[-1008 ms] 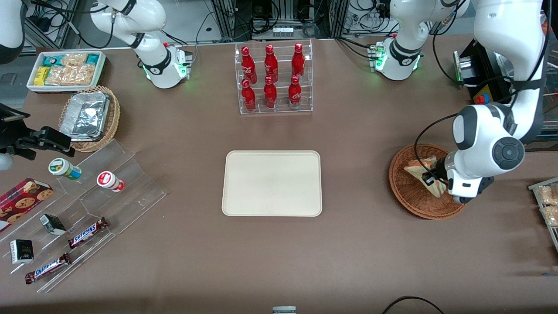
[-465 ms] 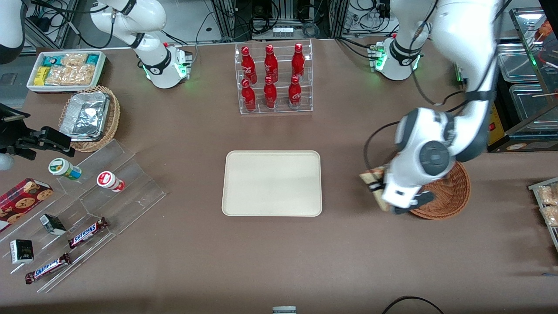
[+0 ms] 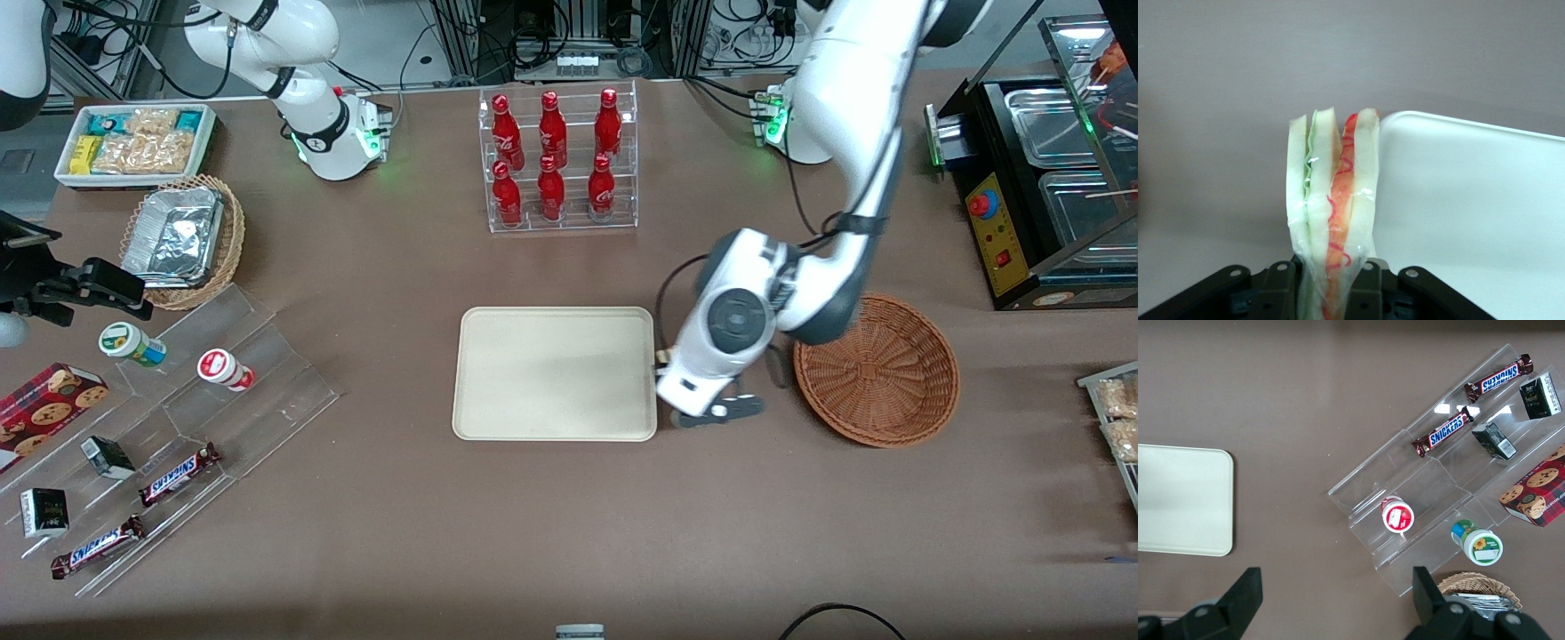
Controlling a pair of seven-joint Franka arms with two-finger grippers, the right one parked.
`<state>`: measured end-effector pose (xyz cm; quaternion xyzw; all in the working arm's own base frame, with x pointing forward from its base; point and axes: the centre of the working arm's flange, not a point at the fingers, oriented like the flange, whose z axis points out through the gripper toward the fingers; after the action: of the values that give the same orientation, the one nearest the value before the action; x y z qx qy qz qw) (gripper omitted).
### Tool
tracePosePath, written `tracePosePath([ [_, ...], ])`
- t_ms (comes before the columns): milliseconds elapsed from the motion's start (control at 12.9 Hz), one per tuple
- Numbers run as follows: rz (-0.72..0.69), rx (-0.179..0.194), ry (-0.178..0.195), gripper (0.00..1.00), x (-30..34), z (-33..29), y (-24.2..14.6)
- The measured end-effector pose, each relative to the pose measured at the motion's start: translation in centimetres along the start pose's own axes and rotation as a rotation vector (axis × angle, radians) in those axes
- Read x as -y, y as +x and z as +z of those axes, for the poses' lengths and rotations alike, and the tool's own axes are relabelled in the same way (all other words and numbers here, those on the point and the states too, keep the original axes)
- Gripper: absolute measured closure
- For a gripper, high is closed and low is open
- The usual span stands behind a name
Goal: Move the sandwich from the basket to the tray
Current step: 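Carry the sandwich over the cream tray and lower it, then open the left gripper to release the sandwich on the tray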
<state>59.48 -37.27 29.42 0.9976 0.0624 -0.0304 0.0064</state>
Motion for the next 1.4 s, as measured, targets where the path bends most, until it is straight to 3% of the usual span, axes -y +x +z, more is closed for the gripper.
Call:
tracePosePath([
  [155, 0.048, -0.037, -0.027, 0.74, -3.0, 1.4, -1.3],
  [543, 0.181, 0.035, -0.054, 0.68, -4.9, 5.6, -3.2],
  [1240, 0.207, 0.046, -0.061, 0.6, -6.9, 8.3, -2.8],
  [1395, 0.207, 0.045, -0.062, 0.45, -6.9, 8.2, -2.8],
])
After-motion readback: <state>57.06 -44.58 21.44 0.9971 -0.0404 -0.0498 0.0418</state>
